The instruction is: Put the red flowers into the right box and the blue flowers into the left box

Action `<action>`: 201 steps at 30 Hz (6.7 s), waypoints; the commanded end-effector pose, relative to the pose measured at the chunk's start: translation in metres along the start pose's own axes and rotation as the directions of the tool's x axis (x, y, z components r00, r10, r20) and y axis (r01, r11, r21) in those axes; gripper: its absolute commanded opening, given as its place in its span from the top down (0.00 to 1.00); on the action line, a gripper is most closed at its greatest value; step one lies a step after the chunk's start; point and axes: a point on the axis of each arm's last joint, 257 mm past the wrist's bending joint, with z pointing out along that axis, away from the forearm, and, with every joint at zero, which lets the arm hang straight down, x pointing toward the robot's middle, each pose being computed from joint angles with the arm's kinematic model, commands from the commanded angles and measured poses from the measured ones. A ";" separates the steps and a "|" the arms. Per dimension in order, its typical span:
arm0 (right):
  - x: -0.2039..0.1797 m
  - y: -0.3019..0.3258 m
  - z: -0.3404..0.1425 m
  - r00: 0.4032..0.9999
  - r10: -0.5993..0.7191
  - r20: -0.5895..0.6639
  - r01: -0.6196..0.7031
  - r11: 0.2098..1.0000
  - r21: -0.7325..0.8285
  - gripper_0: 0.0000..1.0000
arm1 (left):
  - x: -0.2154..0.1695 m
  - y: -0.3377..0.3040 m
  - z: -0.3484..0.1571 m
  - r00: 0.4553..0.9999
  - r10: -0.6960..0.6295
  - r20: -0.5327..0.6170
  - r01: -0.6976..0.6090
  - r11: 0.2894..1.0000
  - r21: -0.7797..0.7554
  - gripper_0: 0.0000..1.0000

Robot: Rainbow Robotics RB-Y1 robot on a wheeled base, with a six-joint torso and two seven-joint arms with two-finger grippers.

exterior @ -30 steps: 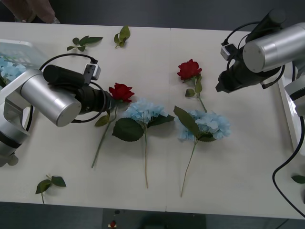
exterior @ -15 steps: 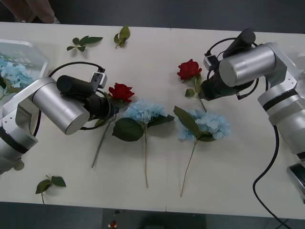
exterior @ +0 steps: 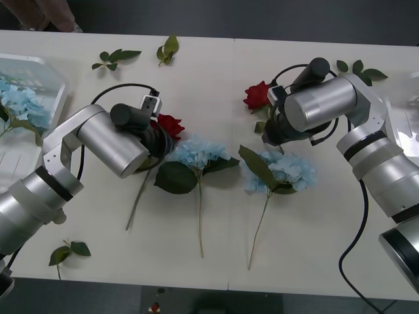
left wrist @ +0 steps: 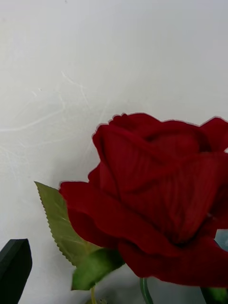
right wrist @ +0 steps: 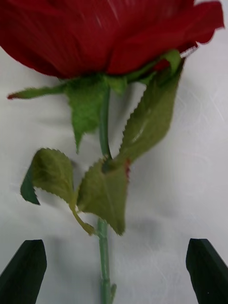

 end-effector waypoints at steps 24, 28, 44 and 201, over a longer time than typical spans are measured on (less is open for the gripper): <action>-0.031 0.001 0.004 0.994 0.070 0.088 -0.070 0.998 -0.003 0.14 | 0.003 0.005 0.011 1.000 0.005 0.013 -0.005 1.000 -0.013 0.92; -0.033 0.001 0.005 0.993 0.069 0.095 -0.069 0.998 -0.003 0.15 | 0.001 0.005 0.010 1.000 0.001 0.019 -0.001 1.000 -0.014 0.99; -0.035 0.000 0.005 0.988 0.111 0.103 -0.110 0.994 -0.014 1.00 | -0.050 0.024 -0.016 0.991 -0.062 0.122 0.064 0.998 -0.007 1.00; -0.036 -0.072 -0.315 0.922 0.089 0.377 0.245 0.621 -0.744 0.00 | -0.325 -0.315 -0.283 0.613 -0.788 -0.060 0.334 0.189 0.923 1.00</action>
